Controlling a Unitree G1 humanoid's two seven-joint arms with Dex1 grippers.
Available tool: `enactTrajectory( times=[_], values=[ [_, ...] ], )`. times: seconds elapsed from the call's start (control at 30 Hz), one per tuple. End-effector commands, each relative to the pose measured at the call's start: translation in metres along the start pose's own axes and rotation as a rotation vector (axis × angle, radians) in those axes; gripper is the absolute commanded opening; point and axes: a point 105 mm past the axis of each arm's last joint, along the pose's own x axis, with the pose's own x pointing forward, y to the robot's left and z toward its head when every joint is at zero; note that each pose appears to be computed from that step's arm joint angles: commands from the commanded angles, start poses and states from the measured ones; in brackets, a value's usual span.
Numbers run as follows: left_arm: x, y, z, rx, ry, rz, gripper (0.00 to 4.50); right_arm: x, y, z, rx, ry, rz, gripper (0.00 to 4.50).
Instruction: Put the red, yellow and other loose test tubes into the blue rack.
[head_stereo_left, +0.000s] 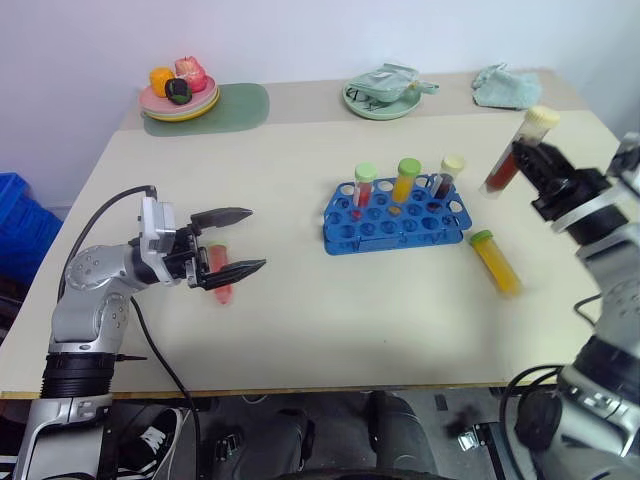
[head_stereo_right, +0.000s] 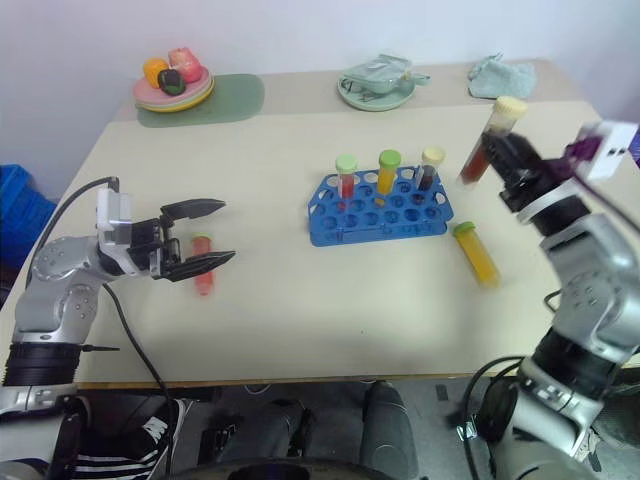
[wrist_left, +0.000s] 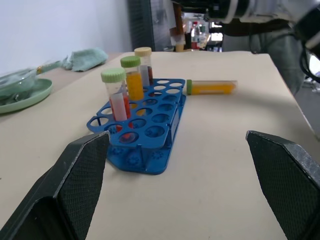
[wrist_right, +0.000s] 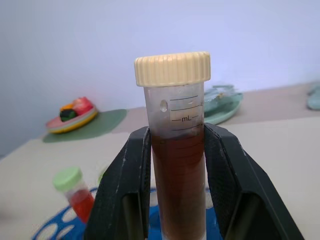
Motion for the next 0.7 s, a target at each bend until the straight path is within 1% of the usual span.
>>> enactTrajectory(
  times=[0.03,0.07,0.17,0.23,0.3,0.4,0.47,0.7],
  values=[
    [0.000,0.004,0.010,0.042,-0.002,-0.009,4.50,-0.002,0.021,0.005,-0.108,-0.068,0.026,1.28],
    [0.000,0.004,0.010,0.045,0.000,-0.013,4.50,-0.002,0.024,0.000,-0.166,-0.060,0.031,1.28],
    [0.001,0.006,0.012,0.047,-0.001,-0.016,4.50,0.000,0.029,-0.013,-0.254,-0.053,0.047,1.28],
    [0.003,0.007,0.013,0.049,-0.003,-0.014,4.50,0.003,0.029,-0.023,-0.258,-0.054,0.040,1.28],
    [0.005,0.008,0.015,0.053,-0.006,-0.014,4.50,0.007,0.031,-0.031,-0.316,-0.050,0.053,1.28],
    [0.006,0.008,0.017,0.058,-0.008,-0.010,4.50,0.011,0.027,-0.039,-0.304,-0.061,0.033,1.28],
    [0.006,0.007,0.017,0.063,-0.002,-0.010,4.50,0.013,0.024,-0.045,-0.353,-0.054,0.021,1.28],
    [0.004,0.005,0.021,0.062,0.003,-0.005,4.50,0.013,0.014,-0.052,-0.375,-0.053,-0.001,1.28]
  ],
)
